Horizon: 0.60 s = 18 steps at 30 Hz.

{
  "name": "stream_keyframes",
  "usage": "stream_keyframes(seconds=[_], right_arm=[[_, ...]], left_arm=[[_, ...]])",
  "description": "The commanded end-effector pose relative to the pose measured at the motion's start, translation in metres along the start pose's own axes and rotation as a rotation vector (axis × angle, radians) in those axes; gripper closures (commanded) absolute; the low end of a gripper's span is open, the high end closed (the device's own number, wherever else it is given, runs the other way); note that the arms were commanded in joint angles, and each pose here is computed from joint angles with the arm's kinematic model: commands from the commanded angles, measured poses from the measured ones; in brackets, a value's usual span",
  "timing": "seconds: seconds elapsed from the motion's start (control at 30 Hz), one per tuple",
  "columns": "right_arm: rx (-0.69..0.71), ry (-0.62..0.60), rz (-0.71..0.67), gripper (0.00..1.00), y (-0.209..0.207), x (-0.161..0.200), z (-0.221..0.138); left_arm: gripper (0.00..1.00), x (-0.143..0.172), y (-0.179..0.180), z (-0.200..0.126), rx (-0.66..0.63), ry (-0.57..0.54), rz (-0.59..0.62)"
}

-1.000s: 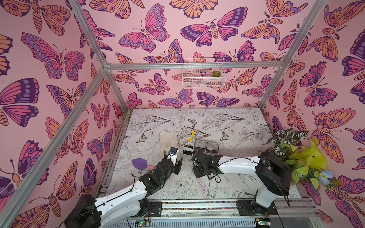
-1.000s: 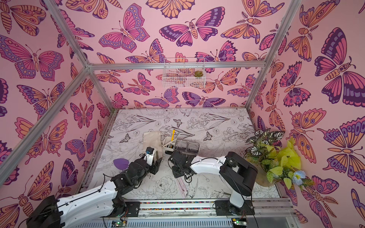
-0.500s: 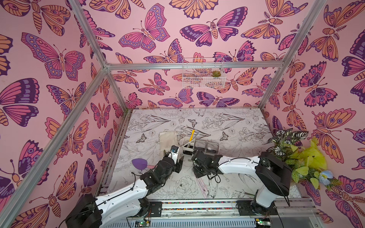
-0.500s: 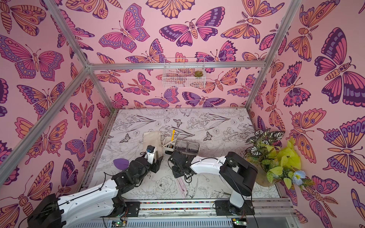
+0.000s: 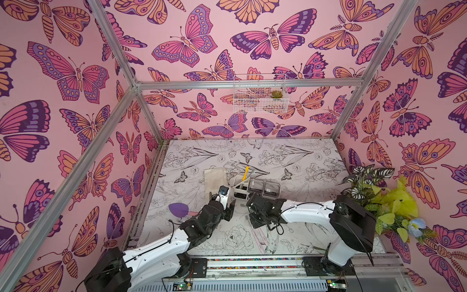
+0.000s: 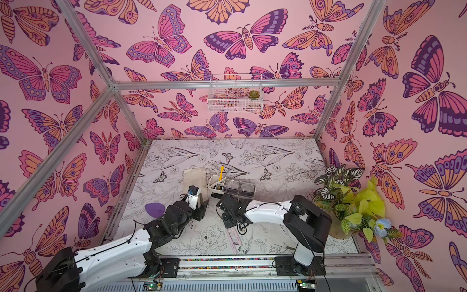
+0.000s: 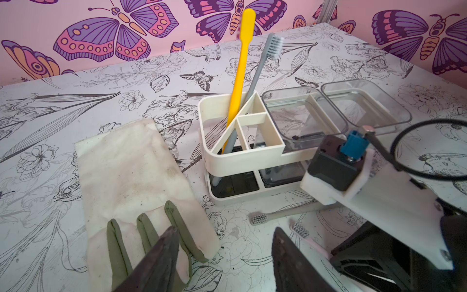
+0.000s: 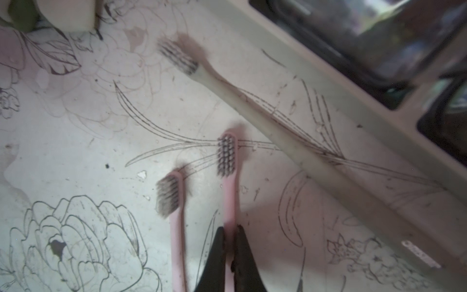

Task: Place the toothbrush into the toothbrush holder
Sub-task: Pick up the toothbrush from the center of the board.

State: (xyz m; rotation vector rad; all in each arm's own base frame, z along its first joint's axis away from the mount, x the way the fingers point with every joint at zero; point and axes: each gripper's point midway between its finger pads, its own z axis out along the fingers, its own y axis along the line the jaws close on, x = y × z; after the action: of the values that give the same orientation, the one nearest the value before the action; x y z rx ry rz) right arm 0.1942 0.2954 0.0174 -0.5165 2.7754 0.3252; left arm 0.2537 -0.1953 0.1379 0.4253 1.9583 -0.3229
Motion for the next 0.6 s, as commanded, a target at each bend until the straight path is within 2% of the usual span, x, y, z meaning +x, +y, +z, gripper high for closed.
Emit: stream_keyframes(seconds=[0.0, 0.57], right_arm=[[0.055, 0.022, -0.017, 1.00, -0.015, 0.012, -0.007], [0.046, -0.054, -0.014, 1.00, -0.019, 0.003, -0.035]], left_arm=[[0.40, -0.005, -0.002, 0.000, 0.005, -0.004, -0.012], [0.40, 0.000, -0.010, 0.006, 0.034, 0.030, -0.004]])
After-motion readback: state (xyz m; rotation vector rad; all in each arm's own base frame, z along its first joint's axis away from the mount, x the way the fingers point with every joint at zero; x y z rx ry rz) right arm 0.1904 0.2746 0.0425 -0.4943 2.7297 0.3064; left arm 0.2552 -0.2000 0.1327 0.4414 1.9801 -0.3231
